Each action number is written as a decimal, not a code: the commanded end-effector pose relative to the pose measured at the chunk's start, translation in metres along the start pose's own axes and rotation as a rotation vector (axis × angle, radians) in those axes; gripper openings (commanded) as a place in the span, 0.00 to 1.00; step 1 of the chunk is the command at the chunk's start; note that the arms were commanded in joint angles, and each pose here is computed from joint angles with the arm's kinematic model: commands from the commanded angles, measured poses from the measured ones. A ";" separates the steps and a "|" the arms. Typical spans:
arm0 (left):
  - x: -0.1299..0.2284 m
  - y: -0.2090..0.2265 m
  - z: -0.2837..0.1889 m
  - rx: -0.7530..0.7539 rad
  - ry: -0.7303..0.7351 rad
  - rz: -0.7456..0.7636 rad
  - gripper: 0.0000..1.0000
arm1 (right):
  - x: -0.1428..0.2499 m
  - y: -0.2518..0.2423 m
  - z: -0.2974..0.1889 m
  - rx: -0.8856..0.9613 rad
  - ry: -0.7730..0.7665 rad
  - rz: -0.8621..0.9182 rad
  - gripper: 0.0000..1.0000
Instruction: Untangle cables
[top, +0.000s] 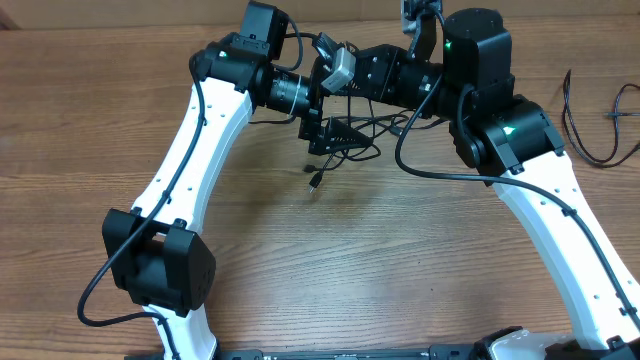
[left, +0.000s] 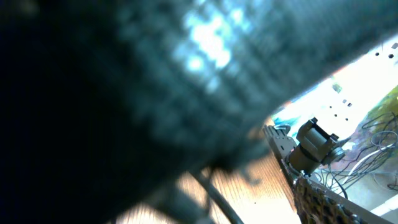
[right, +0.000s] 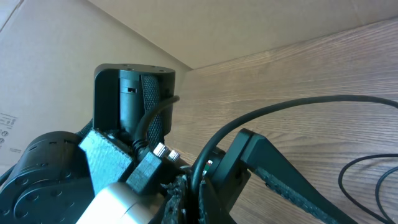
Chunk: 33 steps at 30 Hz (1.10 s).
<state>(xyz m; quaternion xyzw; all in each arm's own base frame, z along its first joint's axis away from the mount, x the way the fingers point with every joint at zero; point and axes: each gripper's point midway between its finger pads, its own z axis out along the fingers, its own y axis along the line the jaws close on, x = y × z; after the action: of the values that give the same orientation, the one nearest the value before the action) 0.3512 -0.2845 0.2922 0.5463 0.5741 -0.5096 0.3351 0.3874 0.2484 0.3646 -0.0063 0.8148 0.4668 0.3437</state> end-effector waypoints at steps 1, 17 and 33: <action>-0.005 0.001 -0.004 -0.010 -0.005 0.021 1.00 | -0.001 0.014 -0.004 -0.033 -0.006 -0.020 0.04; 0.011 0.007 -0.004 -0.059 0.076 -0.014 0.52 | -0.001 0.013 -0.004 -0.031 -0.008 -0.020 0.04; 0.030 0.018 -0.008 -0.141 0.176 -0.112 0.10 | -0.006 0.017 -0.004 -0.046 -0.029 -0.034 0.04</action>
<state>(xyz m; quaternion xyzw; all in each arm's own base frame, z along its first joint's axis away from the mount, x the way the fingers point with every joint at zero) 0.3566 -0.2781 0.2740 0.5431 0.6200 -0.4725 0.3119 0.3921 0.2440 0.3623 0.0053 0.8181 0.4546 0.3521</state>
